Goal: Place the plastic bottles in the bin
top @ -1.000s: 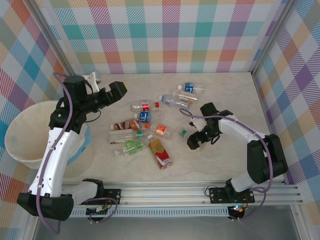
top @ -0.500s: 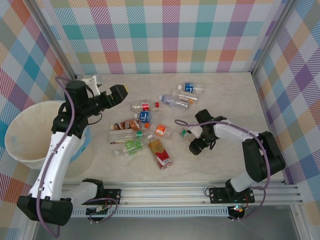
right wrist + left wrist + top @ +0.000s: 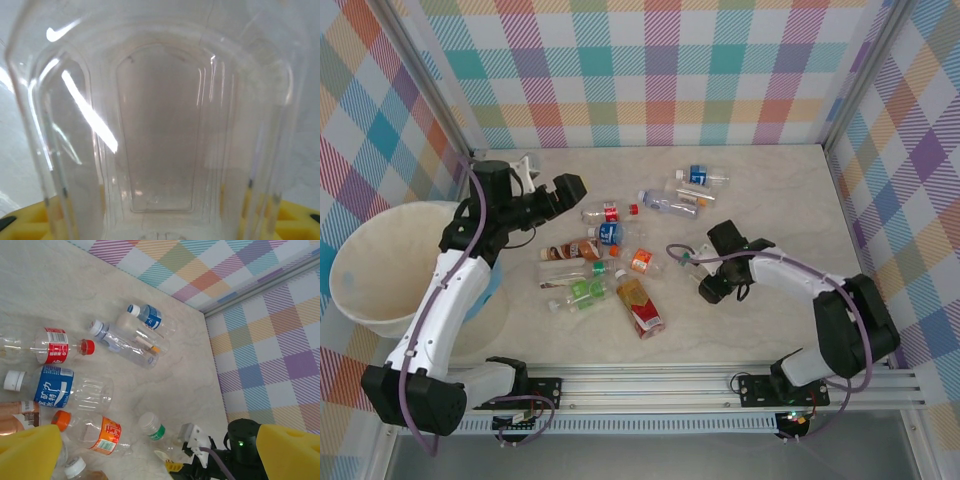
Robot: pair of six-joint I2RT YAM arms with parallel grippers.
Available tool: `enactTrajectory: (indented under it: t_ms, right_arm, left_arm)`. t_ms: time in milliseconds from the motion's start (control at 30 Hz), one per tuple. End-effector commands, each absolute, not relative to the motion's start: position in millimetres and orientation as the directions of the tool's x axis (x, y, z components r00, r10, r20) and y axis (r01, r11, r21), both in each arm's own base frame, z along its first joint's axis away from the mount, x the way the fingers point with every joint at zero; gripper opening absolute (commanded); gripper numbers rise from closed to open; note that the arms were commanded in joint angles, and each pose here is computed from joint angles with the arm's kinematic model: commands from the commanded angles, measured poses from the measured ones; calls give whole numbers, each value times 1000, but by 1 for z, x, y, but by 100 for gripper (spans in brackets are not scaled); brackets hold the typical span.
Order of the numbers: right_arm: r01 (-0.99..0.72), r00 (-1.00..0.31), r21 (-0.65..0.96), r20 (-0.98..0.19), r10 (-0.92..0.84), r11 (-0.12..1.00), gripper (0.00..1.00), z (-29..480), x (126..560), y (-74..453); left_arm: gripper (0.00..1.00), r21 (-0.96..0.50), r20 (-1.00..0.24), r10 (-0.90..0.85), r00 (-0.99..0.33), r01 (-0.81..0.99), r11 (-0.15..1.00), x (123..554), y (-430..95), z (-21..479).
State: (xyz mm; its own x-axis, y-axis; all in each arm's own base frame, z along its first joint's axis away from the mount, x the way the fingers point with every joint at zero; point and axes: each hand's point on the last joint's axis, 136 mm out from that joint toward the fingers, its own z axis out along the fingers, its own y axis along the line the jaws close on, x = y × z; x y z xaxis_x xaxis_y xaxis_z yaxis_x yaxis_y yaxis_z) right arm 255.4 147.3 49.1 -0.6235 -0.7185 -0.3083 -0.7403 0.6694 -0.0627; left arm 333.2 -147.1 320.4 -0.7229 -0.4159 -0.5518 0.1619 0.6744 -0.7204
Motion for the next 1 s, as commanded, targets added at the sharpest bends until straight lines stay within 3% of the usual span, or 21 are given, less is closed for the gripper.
enactTrajectory:
  t_ms: [0,300,800,900,967]
  right_arm:
    - [-747,-565,-85,-441,-697,659,44,79,265,169]
    - [-781,-443,-42,-665,-601,623,40,142,275,220]
    - [-888,-315,69,-812,-492,455,41,198,267,288]
    - [-894,-300,67,-825,-479,443,41,204,269,297]
    - [-899,-297,75,-829,-473,432,42,205,270,303]
  left_arm:
    - [100,-738,-548,-406,-731,195,646,335,-161,321]
    - [100,-756,-495,-320,-808,219,617,333,-203,295]
    - [100,-744,-451,-157,-879,273,610,325,-273,266]
    - [95,-743,-444,-129,-887,284,606,324,-285,262]
    - [83,-744,-437,-116,-892,286,604,323,-290,260]
